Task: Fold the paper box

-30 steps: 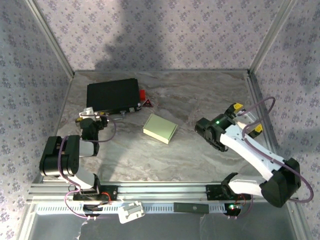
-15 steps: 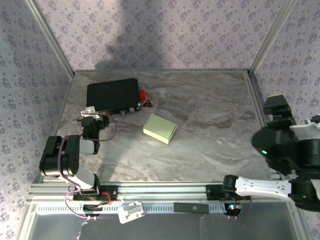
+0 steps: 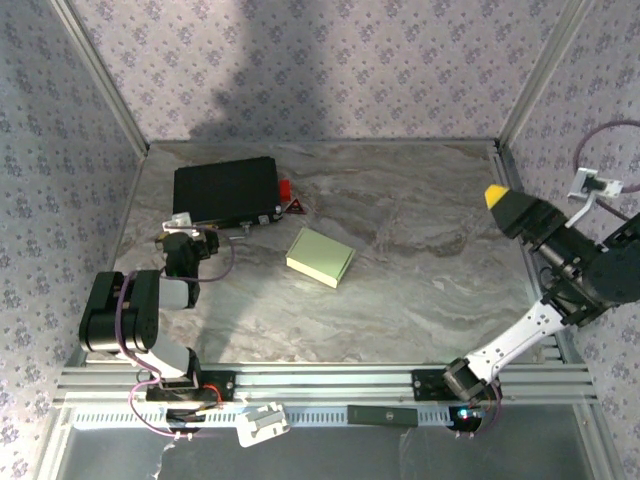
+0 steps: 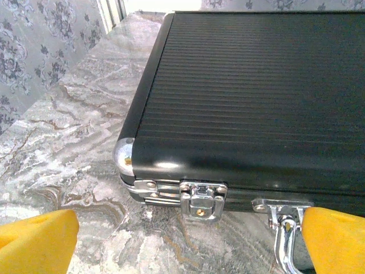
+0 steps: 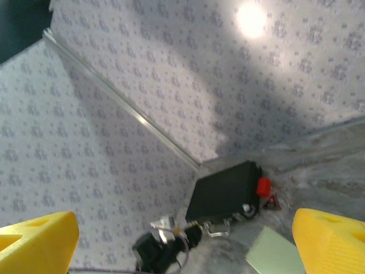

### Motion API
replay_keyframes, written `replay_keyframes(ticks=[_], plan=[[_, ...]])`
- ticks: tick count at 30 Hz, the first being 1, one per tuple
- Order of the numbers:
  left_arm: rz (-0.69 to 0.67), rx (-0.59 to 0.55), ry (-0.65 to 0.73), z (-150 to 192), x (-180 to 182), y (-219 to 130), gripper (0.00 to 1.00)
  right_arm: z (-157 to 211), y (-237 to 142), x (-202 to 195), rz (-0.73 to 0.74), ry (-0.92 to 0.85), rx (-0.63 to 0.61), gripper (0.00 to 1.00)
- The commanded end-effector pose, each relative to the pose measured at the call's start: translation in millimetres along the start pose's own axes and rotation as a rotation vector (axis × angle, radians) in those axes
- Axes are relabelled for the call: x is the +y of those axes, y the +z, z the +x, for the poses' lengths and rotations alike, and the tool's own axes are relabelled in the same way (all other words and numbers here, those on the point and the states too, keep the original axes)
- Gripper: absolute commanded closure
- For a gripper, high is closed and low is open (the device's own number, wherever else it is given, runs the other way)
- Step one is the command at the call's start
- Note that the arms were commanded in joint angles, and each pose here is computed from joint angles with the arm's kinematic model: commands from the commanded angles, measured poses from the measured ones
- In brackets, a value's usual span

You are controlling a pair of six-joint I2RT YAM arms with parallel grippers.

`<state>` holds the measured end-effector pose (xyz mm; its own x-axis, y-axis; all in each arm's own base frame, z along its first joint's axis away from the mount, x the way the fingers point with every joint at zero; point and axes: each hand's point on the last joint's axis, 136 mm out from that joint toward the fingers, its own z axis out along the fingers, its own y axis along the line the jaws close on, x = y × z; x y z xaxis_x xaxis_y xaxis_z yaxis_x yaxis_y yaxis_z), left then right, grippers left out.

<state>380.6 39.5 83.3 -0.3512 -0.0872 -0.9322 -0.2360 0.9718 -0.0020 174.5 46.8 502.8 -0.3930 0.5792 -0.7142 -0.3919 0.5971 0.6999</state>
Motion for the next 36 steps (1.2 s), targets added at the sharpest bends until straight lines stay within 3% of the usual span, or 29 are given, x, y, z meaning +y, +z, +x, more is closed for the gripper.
replay_keyframes(ticks=[1,18,21,23,24,27,31,34,36], plan=[[0.005,-0.010,0.038,-12,-9,6,0.00,-14,-3,24,0.050,-0.304,-0.160,0.02],[0.012,-0.008,0.039,-12,-10,6,0.00,-3,-4,37,0.145,-0.351,-0.227,0.02],[0.012,-0.007,0.039,-11,-10,6,0.00,3,-5,23,0.222,-0.365,-0.273,0.02],[0.012,-0.008,0.040,-12,-10,6,0.00,12,-5,-4,0.382,-0.311,-0.287,0.02],[0.012,-0.008,0.039,-12,-10,6,0.00,26,5,-9,0.440,-0.370,-0.233,0.02],[0.012,-0.007,0.040,-12,-10,6,0.00,56,55,19,0.212,-0.361,-0.203,0.02],[0.015,-0.006,0.040,-11,-11,6,0.00,40,81,21,0.300,-0.465,-0.119,0.01],[0.015,-0.006,0.040,-11,-11,6,0.00,34,115,-14,0.312,-0.460,-0.058,0.01],[0.017,-0.006,0.041,-11,-11,6,0.00,45,134,-57,0.466,-0.595,-0.021,0.01]])
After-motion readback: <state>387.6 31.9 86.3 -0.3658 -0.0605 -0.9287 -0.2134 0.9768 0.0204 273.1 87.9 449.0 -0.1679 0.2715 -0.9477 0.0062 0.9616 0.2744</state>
